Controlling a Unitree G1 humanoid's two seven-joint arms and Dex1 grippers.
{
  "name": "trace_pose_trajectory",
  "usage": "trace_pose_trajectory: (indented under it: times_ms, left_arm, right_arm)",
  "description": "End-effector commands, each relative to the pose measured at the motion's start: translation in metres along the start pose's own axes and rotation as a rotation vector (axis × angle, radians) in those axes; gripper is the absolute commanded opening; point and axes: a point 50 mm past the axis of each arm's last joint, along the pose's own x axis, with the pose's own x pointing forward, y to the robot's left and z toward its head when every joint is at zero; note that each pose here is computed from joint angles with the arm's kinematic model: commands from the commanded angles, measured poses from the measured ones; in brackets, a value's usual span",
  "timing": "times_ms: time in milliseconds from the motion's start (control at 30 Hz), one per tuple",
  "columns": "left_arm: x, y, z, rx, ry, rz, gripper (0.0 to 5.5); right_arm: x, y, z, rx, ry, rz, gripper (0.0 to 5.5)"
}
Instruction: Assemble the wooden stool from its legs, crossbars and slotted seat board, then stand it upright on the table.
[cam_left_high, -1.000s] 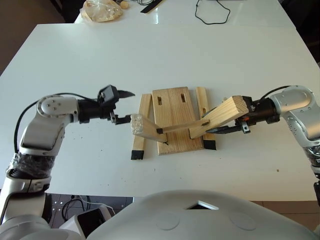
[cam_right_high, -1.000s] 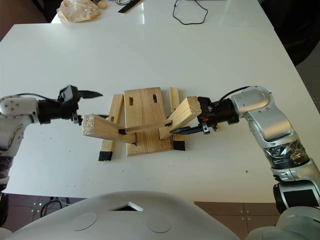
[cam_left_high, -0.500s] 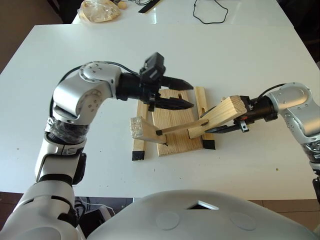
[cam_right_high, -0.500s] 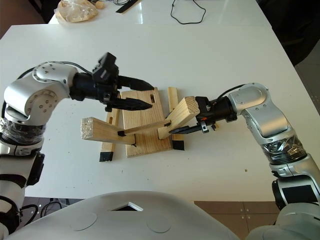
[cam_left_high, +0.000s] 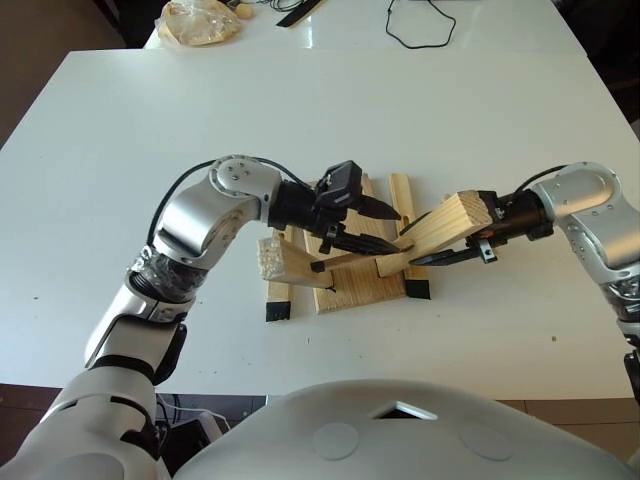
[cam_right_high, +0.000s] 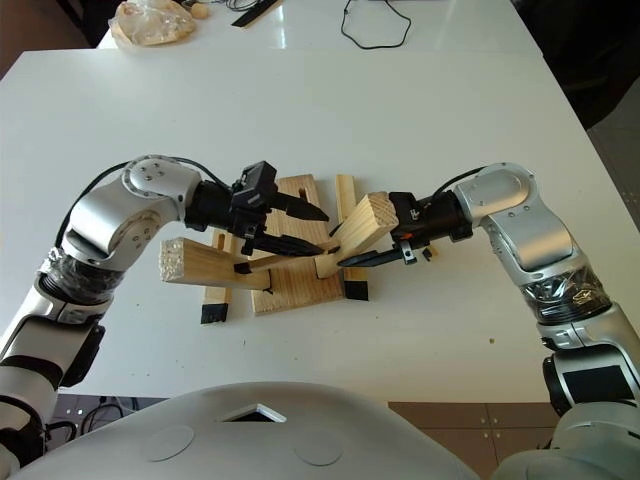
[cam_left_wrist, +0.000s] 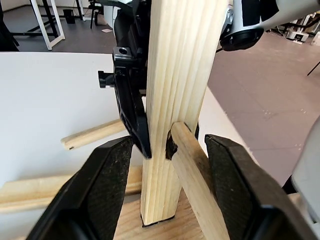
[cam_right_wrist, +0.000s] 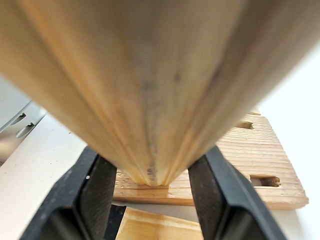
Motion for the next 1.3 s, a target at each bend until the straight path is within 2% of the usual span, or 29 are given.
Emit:
trace_pose_trajectory:
  times_ms: [33, 200, 333, 367, 467, 533, 600, 667, 733, 833, 967, 1100, 1300]
  left_arm:
    - [-0.001, -0.002, -0.064, -0.227, 0.164, 0.069, 2.63]
    - [-0.002, -0.003, -0.087, -0.306, 0.183, 0.092, 2.63]
    - [0.005, 0.002, -0.085, -0.309, 0.123, 0.147, 2.63]
    - [0.007, 0.006, -0.079, -0.313, 0.072, 0.174, 2.63]
    - [-0.005, 0.019, -0.028, -0.287, -0.192, 0.238, 2.63]
    - [-0.03, 0.021, 0.014, -0.212, -0.346, 0.27, 2.63]
    - [-0.06, 0.018, 0.042, -0.122, -0.388, 0.324, 2.63]
    - [-0.089, 0.011, 0.053, -0.05, -0.342, 0.407, 2.63]
    - [-0.113, 0.003, 0.046, 0.0, -0.221, 0.501, 2.63]
    - [-0.139, -0.027, 0.014, -0.035, 0.023, 0.525, 3.07]
    - [-0.15, -0.07, -0.031, -0.061, 0.381, 0.409, 3.74]
    - [-0.137, -0.09, -0.035, -0.051, 0.385, 0.292, 4.34]
    - [-0.101, -0.089, -0.015, 0.03, 0.231, 0.253, 4.34]
  right_arm:
    - [0.008, 0.012, -0.034, 0.127, 0.192, 0.07, 2.03]
    - [0.008, 0.011, -0.034, 0.124, 0.201, 0.082, 2.03]
    - [0.009, 0.011, -0.033, 0.12, 0.201, 0.088, 2.03]
    - [0.009, 0.011, -0.033, 0.121, 0.201, 0.087, 2.03]
    - [0.009, 0.012, -0.033, 0.12, 0.2, 0.083, 2.03]
    - [0.007, 0.012, -0.033, 0.122, 0.199, 0.072, 2.03]
    - [0.006, 0.013, -0.033, 0.126, 0.197, 0.059, 2.03]
    - [0.005, 0.015, -0.034, 0.13, 0.195, 0.047, 2.03]
    - [0.004, 0.017, -0.034, 0.135, 0.192, 0.033, 2.03]
    - [0.002, 0.022, -0.034, 0.147, 0.188, 0.005, 2.03]
    - [-0.002, 0.031, -0.036, 0.17, 0.191, -0.033, 2.03]
    - [-0.002, 0.033, -0.036, 0.175, 0.19, -0.048, 2.03]
    - [0.001, 0.026, -0.034, 0.155, 0.205, -0.012, 2.03]
